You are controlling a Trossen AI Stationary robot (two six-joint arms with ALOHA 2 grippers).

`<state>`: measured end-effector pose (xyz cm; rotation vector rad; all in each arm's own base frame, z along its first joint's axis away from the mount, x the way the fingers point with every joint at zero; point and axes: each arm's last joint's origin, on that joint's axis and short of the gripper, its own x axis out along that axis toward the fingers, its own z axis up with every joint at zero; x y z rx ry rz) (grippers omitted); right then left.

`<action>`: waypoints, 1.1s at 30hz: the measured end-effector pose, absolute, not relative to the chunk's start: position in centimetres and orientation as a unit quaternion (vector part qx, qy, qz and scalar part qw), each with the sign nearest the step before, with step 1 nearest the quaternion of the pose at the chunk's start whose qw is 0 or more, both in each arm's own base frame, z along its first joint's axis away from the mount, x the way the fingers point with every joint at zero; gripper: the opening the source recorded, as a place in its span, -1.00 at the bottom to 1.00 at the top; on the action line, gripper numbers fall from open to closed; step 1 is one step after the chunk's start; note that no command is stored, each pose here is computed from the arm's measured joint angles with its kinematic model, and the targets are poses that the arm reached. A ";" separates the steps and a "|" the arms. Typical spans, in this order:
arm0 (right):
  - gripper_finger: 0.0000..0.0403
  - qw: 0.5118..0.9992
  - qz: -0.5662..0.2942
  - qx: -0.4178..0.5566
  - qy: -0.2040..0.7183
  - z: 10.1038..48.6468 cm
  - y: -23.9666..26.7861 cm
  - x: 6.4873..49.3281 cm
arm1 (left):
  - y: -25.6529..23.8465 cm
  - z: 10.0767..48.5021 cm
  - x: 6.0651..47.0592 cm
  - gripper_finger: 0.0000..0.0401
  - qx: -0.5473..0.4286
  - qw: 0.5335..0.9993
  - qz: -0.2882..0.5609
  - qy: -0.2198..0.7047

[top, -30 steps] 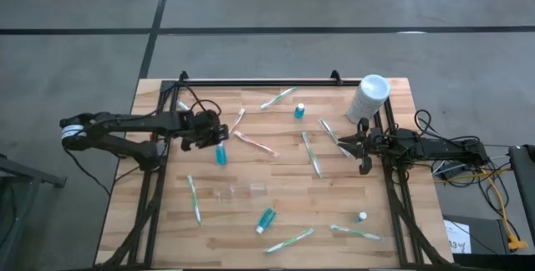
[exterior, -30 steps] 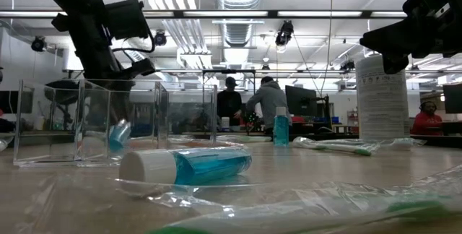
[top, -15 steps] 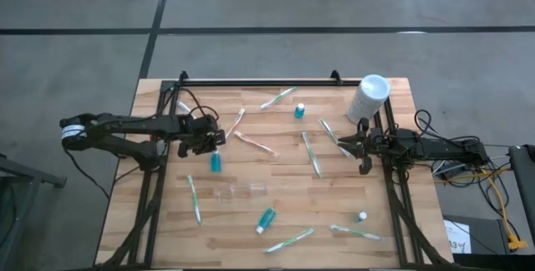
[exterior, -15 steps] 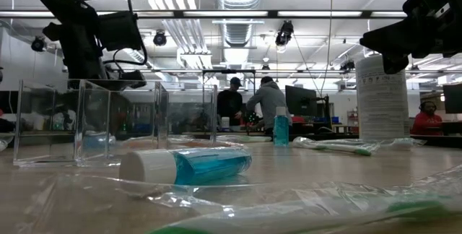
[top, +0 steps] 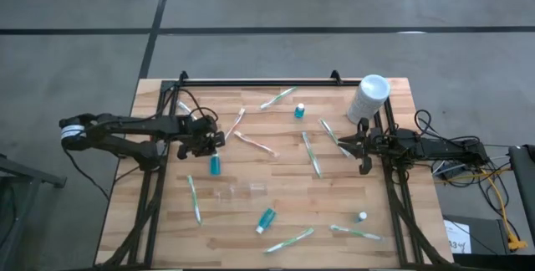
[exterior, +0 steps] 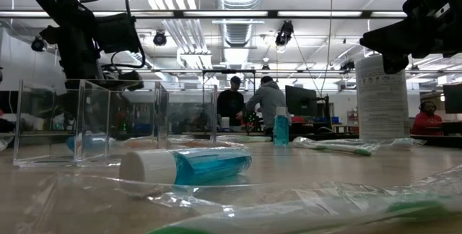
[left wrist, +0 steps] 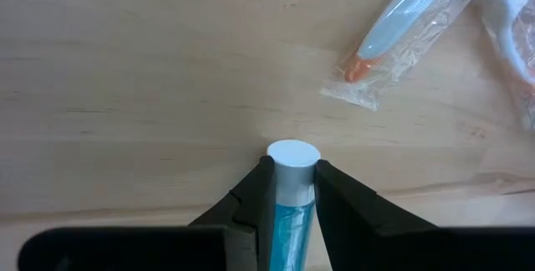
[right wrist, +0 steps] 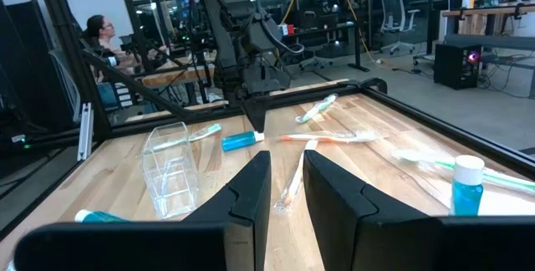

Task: Pick & Place toothbrushing station
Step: Put the blue mouthwash into the transparent organizer

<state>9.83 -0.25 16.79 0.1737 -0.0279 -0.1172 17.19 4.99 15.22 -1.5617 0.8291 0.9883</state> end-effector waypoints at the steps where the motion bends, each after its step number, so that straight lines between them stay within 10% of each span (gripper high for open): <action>1: -0.66 0.994 -0.058 0.087 -0.014 16.8 -0.3 9.8 | 5.0 15.2 17.2 -0.59 -0.654 0.530 0.413 0.348; 16: -0.66 0.994 -0.058 0.087 -0.014 16.8 -0.3 9.8 | 5.0 15.0 17.0 -0.20 -0.652 0.528 0.416 0.352; 33: -0.66 0.994 -0.058 0.087 -0.014 16.8 -0.3 9.8 | 5.0 13.5 17.1 -0.20 -0.656 0.518 0.417 0.358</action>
